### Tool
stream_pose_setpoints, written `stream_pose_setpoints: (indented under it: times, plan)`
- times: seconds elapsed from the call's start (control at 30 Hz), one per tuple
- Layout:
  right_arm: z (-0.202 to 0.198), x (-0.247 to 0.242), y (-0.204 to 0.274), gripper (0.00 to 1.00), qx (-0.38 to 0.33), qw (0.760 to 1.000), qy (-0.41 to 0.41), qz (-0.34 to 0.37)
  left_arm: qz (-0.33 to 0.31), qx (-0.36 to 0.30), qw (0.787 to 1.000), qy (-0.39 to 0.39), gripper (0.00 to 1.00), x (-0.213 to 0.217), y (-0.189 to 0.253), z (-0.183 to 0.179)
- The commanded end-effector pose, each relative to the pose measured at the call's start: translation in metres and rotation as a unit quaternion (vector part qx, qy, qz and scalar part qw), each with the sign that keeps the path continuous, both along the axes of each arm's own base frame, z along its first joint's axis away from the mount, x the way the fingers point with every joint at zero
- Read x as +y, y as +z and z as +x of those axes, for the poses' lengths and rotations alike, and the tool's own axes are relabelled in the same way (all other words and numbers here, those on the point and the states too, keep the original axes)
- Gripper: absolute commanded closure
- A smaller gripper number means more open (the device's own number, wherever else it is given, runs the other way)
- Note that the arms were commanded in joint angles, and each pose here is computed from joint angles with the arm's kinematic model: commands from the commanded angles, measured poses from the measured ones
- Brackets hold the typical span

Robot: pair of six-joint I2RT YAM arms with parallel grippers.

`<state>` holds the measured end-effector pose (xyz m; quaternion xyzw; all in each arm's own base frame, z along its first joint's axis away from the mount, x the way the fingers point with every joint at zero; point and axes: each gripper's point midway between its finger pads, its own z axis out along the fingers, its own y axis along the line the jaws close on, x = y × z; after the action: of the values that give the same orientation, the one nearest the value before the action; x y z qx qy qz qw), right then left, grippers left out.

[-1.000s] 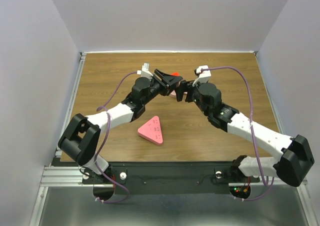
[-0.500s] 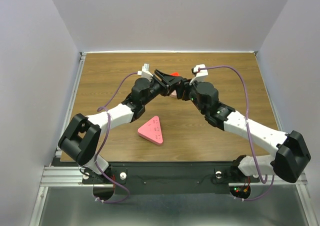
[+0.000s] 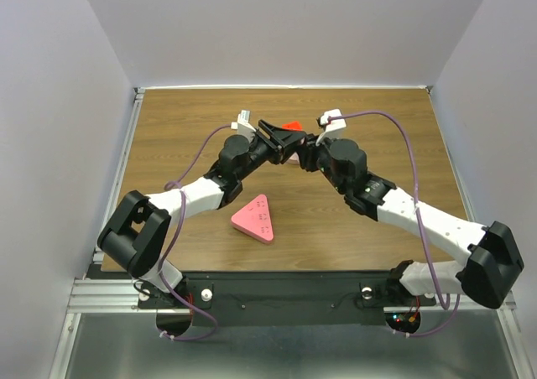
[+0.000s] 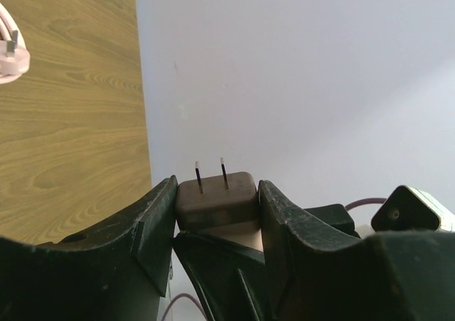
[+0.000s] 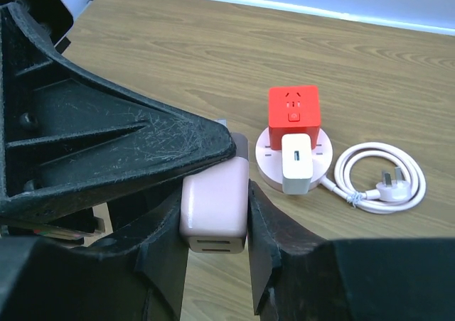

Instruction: Insert the plug

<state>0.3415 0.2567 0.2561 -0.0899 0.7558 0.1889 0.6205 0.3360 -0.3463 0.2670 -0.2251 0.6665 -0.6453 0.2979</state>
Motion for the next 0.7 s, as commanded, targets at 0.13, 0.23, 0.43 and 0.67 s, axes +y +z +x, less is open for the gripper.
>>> stream_pose_setpoints:
  times: [0.13, 0.23, 0.43, 0.67]
  plan:
    - [-0.005, -0.034, 0.065, 1.0, -0.058, 0.997, -0.052, 0.014, 0.004, -0.056, 0.998, -0.018, 0.17, 0.014, 0.016, -0.014]
    - [-0.015, -0.042, 0.059, 1.0, -0.028, 0.998, -0.047, -0.016, 0.034, -0.061, 0.998, 0.01, 0.01, 0.033, 0.006, -0.005]
    - [-0.034, -0.03, 0.047, 1.0, 0.044, 0.998, 0.008, -0.037, 0.118, -0.078, 0.986, 0.091, 0.01, 0.082, -0.01, -0.001]
    - [-0.064, 0.016, -0.002, 1.0, 0.215, 0.965, 0.129, -0.076, 0.307, -0.063, 0.933, 0.178, 0.01, 0.154, -0.05, -0.022]
